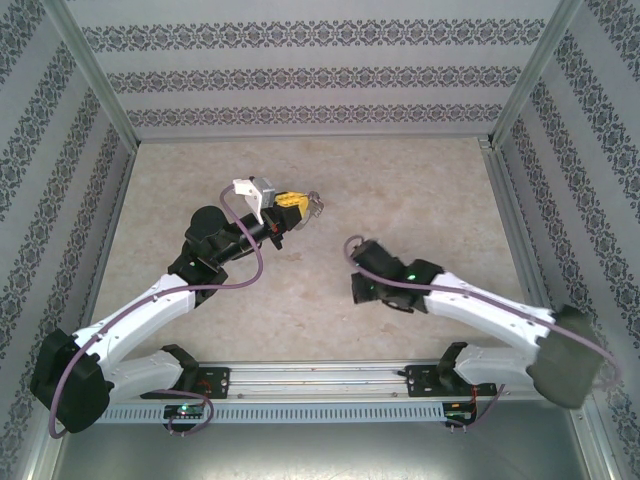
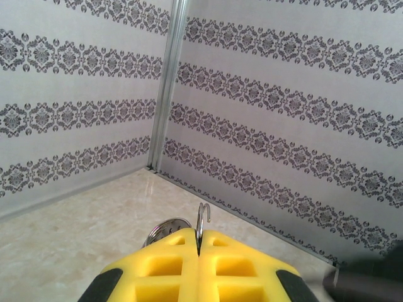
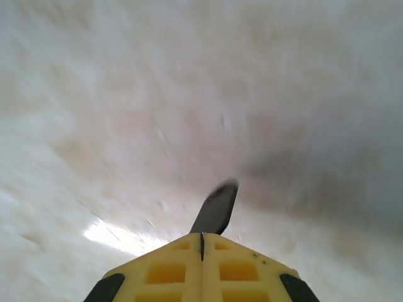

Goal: Put the keys on the keyring

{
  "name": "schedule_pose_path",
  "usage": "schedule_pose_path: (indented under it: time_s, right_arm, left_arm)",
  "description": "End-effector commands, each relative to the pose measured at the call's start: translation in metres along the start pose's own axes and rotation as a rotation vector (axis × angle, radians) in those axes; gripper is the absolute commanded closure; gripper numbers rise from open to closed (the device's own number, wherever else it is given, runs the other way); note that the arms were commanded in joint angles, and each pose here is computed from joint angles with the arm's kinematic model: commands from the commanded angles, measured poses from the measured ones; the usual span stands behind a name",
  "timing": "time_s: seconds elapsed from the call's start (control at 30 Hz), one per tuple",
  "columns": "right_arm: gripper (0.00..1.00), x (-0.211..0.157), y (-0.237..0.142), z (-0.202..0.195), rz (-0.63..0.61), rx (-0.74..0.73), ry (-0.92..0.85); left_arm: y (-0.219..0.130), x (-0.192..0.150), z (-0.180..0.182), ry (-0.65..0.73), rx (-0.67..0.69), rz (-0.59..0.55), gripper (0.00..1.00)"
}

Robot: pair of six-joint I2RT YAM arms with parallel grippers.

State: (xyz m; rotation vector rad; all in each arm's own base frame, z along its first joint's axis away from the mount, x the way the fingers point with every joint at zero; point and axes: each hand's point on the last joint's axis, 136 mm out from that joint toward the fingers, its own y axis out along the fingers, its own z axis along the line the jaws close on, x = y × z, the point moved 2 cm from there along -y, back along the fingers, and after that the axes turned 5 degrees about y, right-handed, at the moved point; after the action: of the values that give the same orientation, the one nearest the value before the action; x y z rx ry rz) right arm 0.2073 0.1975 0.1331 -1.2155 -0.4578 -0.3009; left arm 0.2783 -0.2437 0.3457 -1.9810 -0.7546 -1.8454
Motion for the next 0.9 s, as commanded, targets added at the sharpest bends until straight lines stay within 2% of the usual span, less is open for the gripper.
schedule_pose_path:
  time_s: [0.0, 0.17, 0.27, 0.5, 0.67, 0.87]
  right_arm:
    - [1.00, 0.049, -0.030, 0.030, -0.196, 0.265, -0.086]
    - [1.00, 0.091, -0.080, 0.052, -0.447, 0.627, -0.155]
    - [1.00, 0.103, -0.105, 0.055, -0.539, 0.752, -0.183]
    - [1.00, 0.119, -0.143, 0.056, -0.630, 0.883, -0.203]
    - [1.00, 0.127, -0.162, 0.062, -0.665, 0.924, -0.218]
    - [1.00, 0.128, -0.175, 0.070, -0.689, 0.952, -0.234]
  left_arm:
    - [0.002, 0.017, -0.011, 0.028, -0.048, -0.039, 1.00]
    - [0.009, 0.015, -0.010, 0.029, -0.064, -0.014, 1.00]
    - [0.015, 0.013, -0.011, 0.021, -0.084, 0.009, 1.00]
    - [0.026, 0.006, -0.017, 0.047, -0.128, 0.050, 1.00]
    - [0.037, -0.004, -0.028, 0.112, -0.147, 0.102, 1.00]
    - [0.041, -0.006, -0.038, 0.143, -0.169, 0.113, 1.00]
